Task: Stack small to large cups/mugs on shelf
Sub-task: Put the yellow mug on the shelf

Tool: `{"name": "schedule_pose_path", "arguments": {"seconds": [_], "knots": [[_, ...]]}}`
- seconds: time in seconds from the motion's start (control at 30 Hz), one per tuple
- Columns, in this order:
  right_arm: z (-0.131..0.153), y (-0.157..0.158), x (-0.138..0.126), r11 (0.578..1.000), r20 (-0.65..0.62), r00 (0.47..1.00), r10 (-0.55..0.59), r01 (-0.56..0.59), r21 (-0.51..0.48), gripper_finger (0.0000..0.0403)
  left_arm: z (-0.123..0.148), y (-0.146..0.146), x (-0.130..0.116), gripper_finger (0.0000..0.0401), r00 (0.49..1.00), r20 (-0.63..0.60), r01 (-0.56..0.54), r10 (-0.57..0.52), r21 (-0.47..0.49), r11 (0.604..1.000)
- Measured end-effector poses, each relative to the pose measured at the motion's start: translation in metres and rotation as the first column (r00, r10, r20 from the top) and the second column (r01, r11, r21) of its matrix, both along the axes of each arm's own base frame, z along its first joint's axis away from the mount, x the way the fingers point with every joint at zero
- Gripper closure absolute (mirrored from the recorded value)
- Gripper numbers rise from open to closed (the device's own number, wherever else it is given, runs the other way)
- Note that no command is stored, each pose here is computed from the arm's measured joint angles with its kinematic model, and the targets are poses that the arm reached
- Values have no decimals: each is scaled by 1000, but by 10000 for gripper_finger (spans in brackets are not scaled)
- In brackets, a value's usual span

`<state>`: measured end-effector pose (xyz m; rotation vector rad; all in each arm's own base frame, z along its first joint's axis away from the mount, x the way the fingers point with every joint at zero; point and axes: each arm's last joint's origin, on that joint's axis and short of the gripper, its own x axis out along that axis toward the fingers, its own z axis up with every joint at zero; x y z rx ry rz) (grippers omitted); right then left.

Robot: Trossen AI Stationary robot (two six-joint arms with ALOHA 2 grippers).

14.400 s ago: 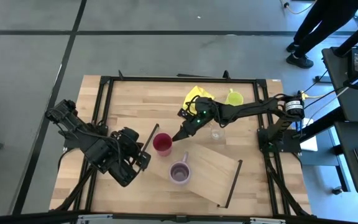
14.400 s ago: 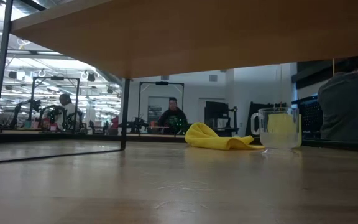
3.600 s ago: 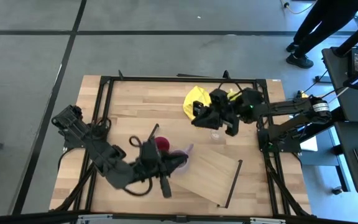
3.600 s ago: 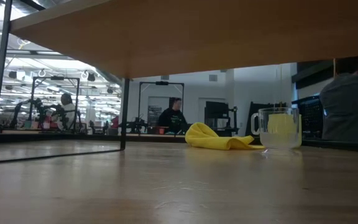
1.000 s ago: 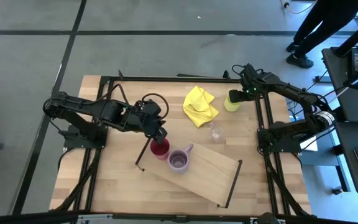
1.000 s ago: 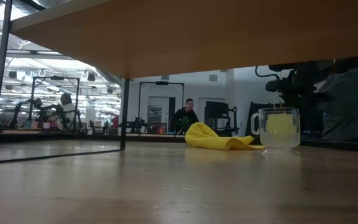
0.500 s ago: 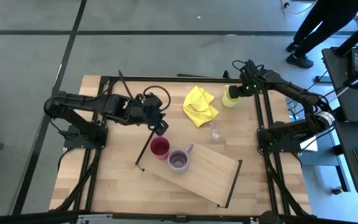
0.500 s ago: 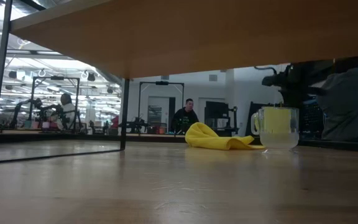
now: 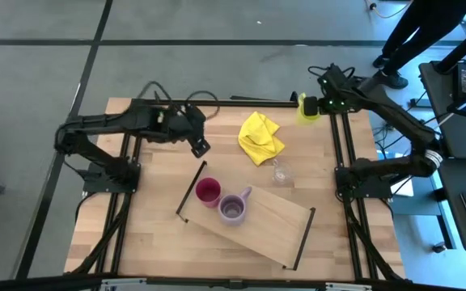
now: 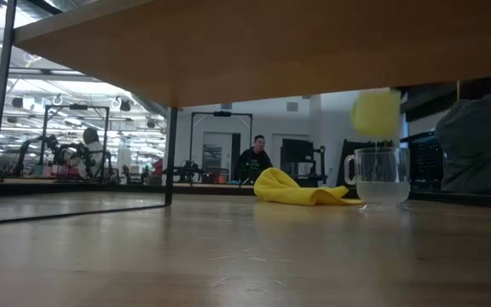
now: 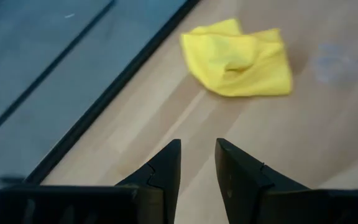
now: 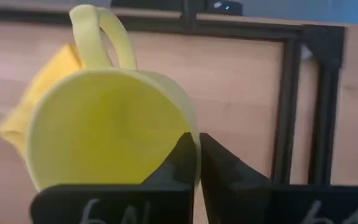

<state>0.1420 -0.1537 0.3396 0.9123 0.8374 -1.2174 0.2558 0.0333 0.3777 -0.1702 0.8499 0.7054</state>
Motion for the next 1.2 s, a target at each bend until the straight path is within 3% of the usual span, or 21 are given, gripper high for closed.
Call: {"name": "schedule_pose_path", "arguments": {"seconds": [0.2, 0.5, 0.8, 1.2], "knots": [[48, 41, 10, 992, 80, 991, -107, 112, -54, 395, 12, 20, -38, 307, 960, 199, 201, -195, -9, 980], [68, 83, 45, 978, 200, 967, -158, 181, -102, 395, 5, 47, -95, 307, 951, 215, 221, -223, 37, 975], [83, 116, 93, 988, 220, 970, -99, 123, -97, 395, -16, 72, -111, 307, 951, 204, 242, -232, -29, 970], [99, 150, 105, 991, 312, 945, -95, 119, -59, 395, -28, 90, -121, 307, 954, 214, 231, -211, -73, 970]]}}
